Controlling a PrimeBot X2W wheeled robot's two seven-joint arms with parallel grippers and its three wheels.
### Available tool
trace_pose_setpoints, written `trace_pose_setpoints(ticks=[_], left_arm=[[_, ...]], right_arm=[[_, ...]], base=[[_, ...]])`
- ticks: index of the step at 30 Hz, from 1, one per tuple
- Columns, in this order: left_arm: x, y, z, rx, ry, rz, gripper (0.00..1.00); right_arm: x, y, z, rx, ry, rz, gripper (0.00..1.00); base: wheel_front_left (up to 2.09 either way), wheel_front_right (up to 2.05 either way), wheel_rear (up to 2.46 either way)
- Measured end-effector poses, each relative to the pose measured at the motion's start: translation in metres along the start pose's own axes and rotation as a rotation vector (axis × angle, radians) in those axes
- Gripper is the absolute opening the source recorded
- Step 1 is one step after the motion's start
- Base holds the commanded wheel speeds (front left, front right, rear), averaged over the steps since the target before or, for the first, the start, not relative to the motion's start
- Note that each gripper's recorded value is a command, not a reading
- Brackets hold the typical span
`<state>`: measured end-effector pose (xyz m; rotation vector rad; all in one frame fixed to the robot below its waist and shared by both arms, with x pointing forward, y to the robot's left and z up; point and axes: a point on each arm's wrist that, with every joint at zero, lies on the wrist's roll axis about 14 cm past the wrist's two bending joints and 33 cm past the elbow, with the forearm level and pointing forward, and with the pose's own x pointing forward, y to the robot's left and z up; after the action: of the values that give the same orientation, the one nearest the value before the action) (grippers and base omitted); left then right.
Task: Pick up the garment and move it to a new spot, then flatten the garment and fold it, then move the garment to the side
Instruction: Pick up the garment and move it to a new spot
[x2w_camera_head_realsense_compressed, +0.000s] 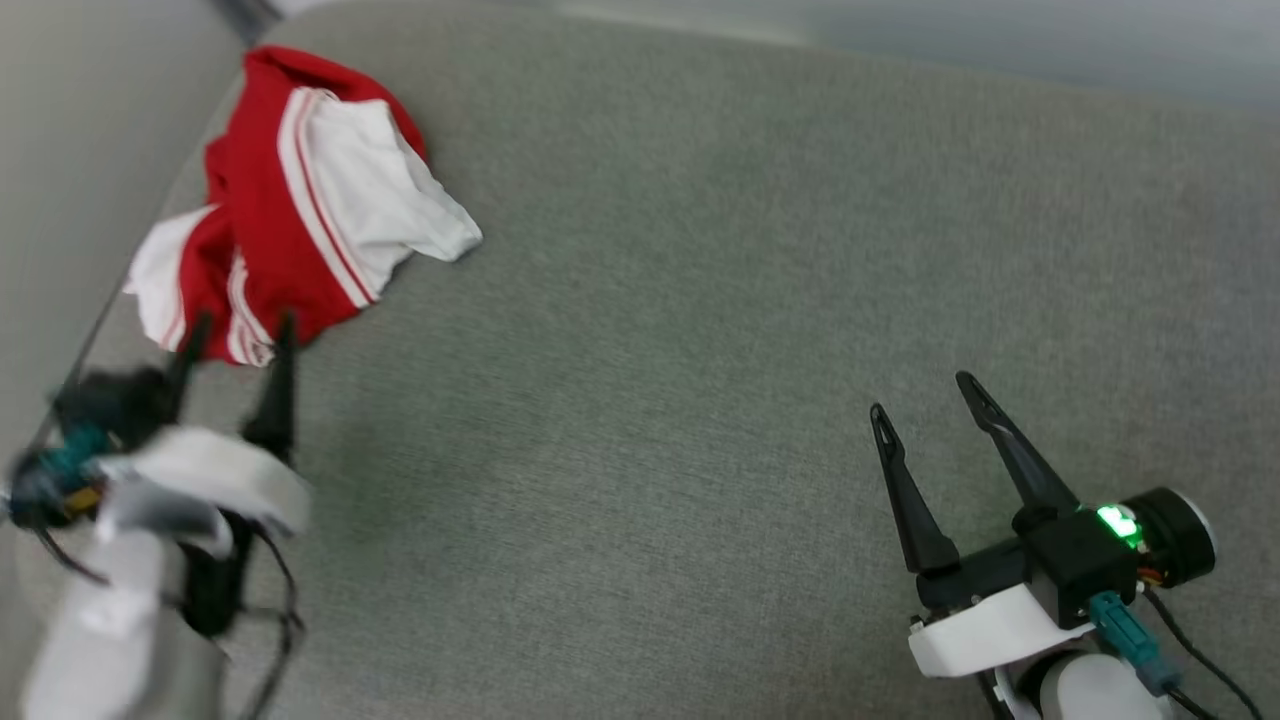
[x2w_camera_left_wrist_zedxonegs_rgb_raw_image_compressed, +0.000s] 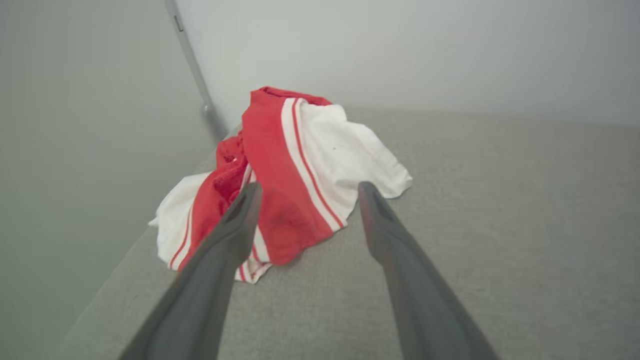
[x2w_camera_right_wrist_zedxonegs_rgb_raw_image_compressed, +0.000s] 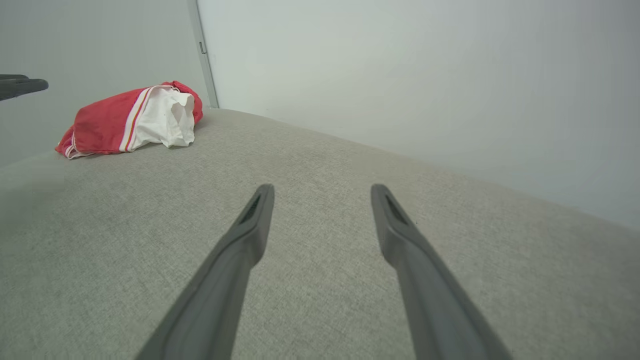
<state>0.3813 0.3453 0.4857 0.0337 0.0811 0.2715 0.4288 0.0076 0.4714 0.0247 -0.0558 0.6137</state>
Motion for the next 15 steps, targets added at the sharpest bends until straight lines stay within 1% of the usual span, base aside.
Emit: trace_pose_setpoints(ticks=[4,5,6,8,11,15], left_arm=[[0.051,0.022,-0.010,0.101,0.174,-0.020,1.00],[0.061,0.026,-0.014,0.119,0.212,-0.025,1.00],[0.070,0.029,-0.018,0.166,0.255,-0.040,1.00],[0.083,0.038,-0.028,0.203,0.351,-0.038,1.00],[0.094,0.042,-0.053,0.203,0.513,-0.043,1.00],[0.101,0.030,-0.079,0.161,0.690,-0.090,1.00]], right_arm=[[0.006,-0.017,-0.016,0.001,0.022,-0.034,1.00],[0.006,-0.022,-0.021,0.000,0.031,-0.044,1.00],[0.007,-0.026,-0.025,0.003,0.036,-0.053,1.00],[0.006,-0.031,-0.035,0.010,0.056,-0.066,1.00],[0.002,-0.038,-0.050,0.016,0.093,-0.083,1.00],[-0.003,-0.047,-0.066,0.024,0.131,-0.111,1.00]], base=[[0.00,0.00,0.00],[0.00,0.00,0.00],[0.00,0.00,0.00],[0.00,0.00,0.00],[0.00,0.00,0.00],[0.00,0.00,0.00]])
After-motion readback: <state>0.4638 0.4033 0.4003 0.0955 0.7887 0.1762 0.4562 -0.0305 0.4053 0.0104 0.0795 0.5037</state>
